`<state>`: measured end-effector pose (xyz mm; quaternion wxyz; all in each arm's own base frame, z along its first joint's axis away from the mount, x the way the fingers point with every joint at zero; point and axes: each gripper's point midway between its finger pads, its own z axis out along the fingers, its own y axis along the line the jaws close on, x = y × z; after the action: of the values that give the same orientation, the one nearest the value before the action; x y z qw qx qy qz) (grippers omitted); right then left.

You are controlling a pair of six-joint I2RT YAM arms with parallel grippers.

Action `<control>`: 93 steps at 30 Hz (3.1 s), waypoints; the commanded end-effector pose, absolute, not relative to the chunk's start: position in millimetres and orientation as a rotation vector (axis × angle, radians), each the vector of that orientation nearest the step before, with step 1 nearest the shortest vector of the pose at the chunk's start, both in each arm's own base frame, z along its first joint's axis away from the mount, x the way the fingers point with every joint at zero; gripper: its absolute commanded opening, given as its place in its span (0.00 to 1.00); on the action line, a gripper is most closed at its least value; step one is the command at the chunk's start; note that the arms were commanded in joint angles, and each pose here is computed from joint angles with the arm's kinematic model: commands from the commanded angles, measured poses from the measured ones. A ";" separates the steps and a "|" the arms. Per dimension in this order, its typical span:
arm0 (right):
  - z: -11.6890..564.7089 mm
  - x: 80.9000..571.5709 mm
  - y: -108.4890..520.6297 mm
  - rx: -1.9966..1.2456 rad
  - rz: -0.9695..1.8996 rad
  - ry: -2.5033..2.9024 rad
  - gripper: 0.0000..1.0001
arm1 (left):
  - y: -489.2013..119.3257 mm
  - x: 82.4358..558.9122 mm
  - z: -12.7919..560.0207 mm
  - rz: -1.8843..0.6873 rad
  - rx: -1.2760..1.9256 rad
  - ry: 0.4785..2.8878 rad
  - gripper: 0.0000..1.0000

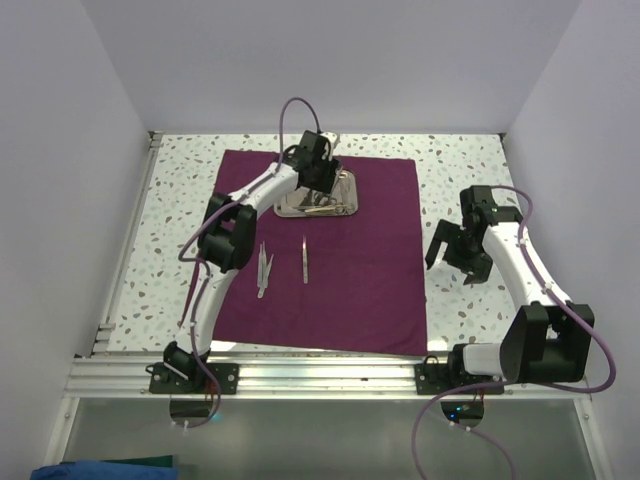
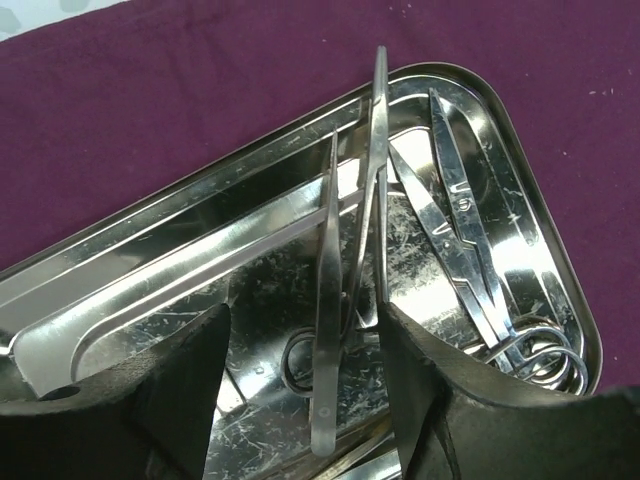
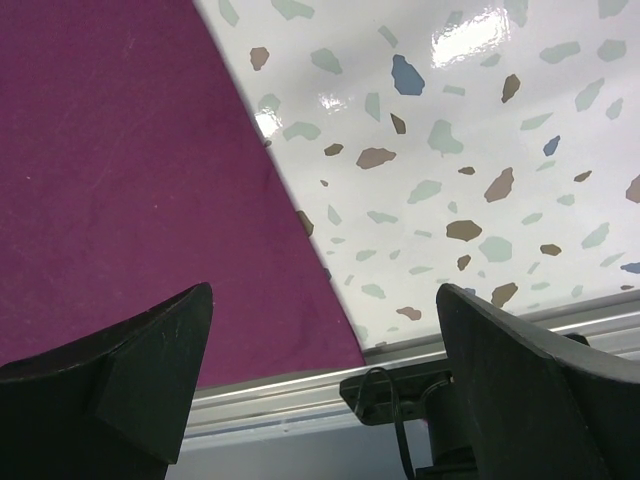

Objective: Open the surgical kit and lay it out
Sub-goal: Pick up the medical item from the container, then place the medical item in the surgical kit.

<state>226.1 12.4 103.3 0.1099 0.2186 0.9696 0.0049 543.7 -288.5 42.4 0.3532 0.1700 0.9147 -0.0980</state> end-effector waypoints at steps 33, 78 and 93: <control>102.5 235.8 13.1 0.644 0.022 2.824 0.98 | -265.1 554.0 66.2 -0.167 0.386 2.322 0.00; 96.0 240.9 37.2 0.533 0.233 2.823 0.98 | -243.3 312.8 56.6 -0.226 0.010 2.463 0.00; 103.7 240.6 29.9 0.548 0.181 2.782 0.98 | -259.9 352.9 116.6 -0.185 0.214 2.360 0.69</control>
<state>240.2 31.1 96.0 0.1302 0.1970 0.9696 0.0647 322.0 -249.3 75.5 0.3208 0.0504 0.9431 -0.0716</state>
